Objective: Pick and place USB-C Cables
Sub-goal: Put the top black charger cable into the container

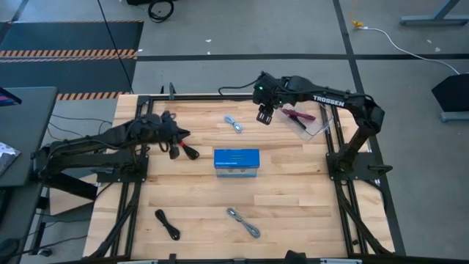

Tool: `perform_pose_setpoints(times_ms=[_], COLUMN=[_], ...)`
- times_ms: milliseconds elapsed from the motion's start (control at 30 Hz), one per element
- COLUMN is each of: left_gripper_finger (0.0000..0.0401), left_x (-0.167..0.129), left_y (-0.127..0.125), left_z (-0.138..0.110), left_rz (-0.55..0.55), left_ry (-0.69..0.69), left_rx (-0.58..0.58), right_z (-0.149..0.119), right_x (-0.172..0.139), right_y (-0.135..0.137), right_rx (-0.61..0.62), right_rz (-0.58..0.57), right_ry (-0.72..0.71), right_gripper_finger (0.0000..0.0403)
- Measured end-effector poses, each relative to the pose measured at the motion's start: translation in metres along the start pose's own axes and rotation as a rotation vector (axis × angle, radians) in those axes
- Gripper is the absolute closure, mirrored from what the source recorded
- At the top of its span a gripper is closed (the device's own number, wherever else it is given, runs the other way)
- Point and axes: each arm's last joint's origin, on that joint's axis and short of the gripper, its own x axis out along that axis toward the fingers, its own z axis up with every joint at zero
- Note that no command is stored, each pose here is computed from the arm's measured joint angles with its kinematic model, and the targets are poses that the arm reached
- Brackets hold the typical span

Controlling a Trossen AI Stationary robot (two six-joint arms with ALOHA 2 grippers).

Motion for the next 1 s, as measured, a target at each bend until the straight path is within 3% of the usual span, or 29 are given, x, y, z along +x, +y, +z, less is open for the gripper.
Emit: perform_pose_setpoints(times_ms=[267,433,633,833,1000], left_gripper_finger=[0.0246,0.0203,0.0198,0.0209,0.0211], left_x=[0.029,0.044,0.057,0.074,0.089], left_y=[-0.007,-0.013,-0.017,-0.015,-0.017], left_z=[-0.022,-0.039,-0.049,-0.041,-0.043], left_rz=[-0.057,-0.106,-0.114,-0.032,-0.063], left_ry=[0.282,0.468,0.598,0.664,0.724], left_rx=[0.151,0.193,0.26,0.307,0.307], right_z=[-0.002,-0.003,-0.004,-0.006,-0.011], right_x=[0.0,0.0,0.0,0.0,-0.001], right_y=[-0.001,-0.002,-0.002,-0.001,0.0], right_rx=[-0.056,-0.082,-0.083,-0.085,-0.088], right_rz=[0.001,0.003,0.004,0.008,0.018], right_ry=[0.02,0.031,0.035,0.06,0.112], right_gripper_finger=[0.0234,0.0235,0.0236,0.0235,0.0236])
